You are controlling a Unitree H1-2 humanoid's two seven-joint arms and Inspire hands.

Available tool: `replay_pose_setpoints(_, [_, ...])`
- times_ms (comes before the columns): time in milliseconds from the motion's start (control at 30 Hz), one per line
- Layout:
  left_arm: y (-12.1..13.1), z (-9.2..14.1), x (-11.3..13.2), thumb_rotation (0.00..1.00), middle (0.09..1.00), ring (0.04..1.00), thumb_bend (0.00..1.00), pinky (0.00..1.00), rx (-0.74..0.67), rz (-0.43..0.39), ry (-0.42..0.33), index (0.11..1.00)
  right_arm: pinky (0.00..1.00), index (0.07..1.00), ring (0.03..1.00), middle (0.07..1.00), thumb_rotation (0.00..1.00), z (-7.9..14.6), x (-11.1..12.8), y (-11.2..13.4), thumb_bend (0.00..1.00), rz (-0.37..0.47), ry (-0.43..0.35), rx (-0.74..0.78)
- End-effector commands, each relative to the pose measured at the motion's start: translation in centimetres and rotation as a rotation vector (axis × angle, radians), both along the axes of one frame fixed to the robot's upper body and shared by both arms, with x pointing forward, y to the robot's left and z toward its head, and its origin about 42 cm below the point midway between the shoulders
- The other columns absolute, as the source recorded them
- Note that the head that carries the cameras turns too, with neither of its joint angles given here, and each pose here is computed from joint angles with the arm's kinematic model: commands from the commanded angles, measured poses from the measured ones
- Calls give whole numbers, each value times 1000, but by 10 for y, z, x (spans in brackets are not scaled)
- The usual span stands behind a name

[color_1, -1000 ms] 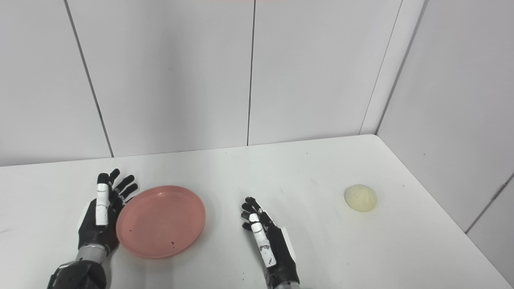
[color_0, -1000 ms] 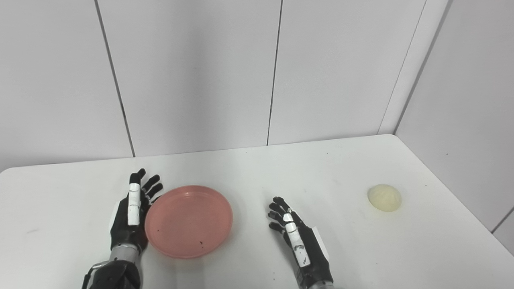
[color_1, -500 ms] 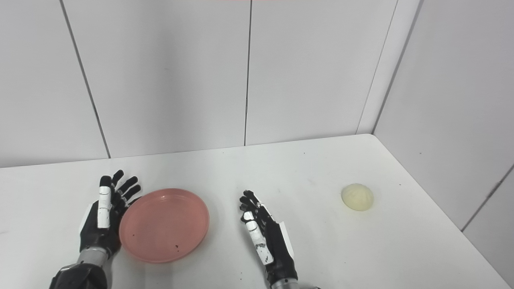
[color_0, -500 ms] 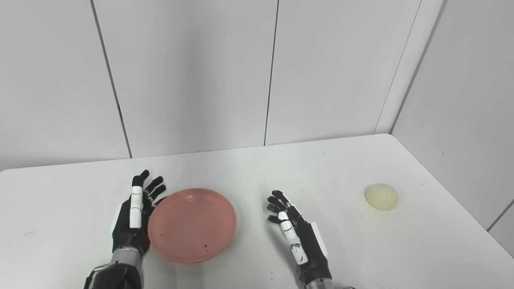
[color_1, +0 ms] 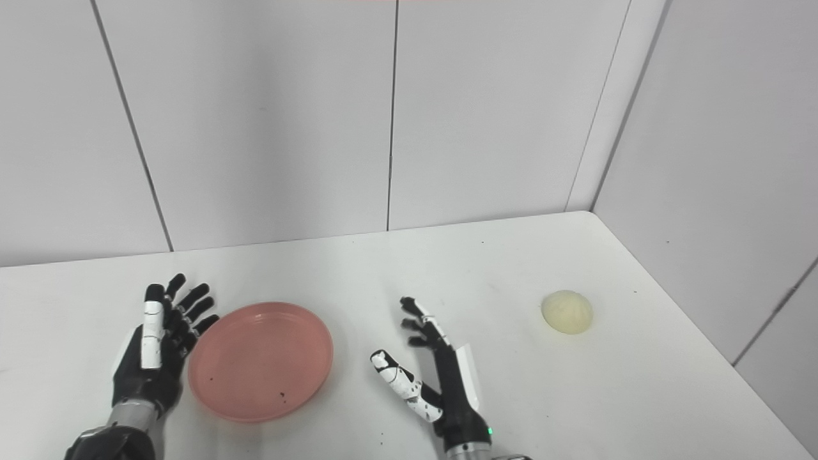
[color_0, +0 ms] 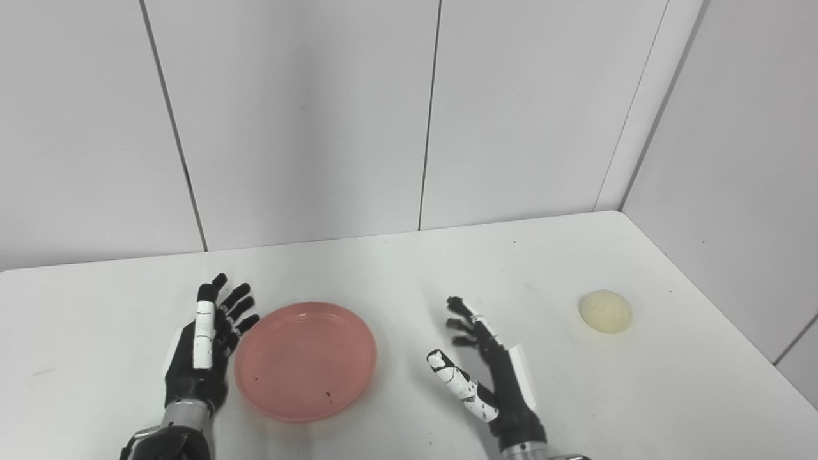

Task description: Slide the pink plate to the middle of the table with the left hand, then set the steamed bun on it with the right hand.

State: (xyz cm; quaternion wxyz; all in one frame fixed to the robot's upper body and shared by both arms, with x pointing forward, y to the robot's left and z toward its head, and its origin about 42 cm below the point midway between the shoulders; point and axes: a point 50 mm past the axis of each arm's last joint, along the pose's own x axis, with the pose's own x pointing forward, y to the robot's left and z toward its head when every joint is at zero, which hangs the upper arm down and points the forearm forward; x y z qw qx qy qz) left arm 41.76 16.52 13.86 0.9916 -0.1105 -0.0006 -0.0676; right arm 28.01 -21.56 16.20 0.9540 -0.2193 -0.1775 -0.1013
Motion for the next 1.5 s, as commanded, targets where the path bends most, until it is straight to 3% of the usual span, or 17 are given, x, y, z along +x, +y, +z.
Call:
replay_pose_setpoints(0, [0,2,4,948,886,891,827,814,-12,-9,-5,962,713,848,801,869,718,27,5,-3,700,-12,-86,-56])
replay_pose_setpoints(133, [1,0,6,935,888,887,833,818,-21,-9,3,954,719,880,812,876,727,44,8,-16,746,-16,-104,-141])
replay_pose_setpoints(300, [1,-2,6,926,894,891,833,819,-23,-14,0,957,667,874,781,856,712,57,14,-41,810,-85,-127,-235])
replay_pose_setpoints(533, [-2,-5,7,923,897,889,819,800,-15,-22,0,968,651,833,766,840,590,83,23,-79,751,-172,-185,-417])
replay_pose_setpoints(800, [-2,-8,9,934,897,886,823,796,-13,-33,0,996,716,798,798,814,632,93,34,-102,818,-271,-104,-637])
replay_pose_setpoints(967, [-3,-9,9,925,901,874,832,764,-7,-32,-1,987,708,773,790,794,578,99,41,-116,835,-297,-66,-689])
replay_pose_setpoints(1067, [-3,-10,9,931,909,877,833,773,-7,-40,0,997,698,770,777,787,557,101,46,-127,860,-318,-4,-727])
replay_pose_setpoints(1200, [-4,-10,9,936,909,873,828,779,-7,-44,-2,1000,698,764,775,782,474,105,50,-140,879,-336,42,-756])
replay_pose_setpoints(1333, [-4,-11,10,940,906,869,829,768,3,-40,-3,1000,683,756,764,771,538,107,53,-152,913,-364,70,-783])
replay_pose_setpoints(1467, [-4,-11,11,936,906,873,828,772,-2,-40,-1,1000,725,774,790,789,521,110,54,-165,939,-383,112,-790])
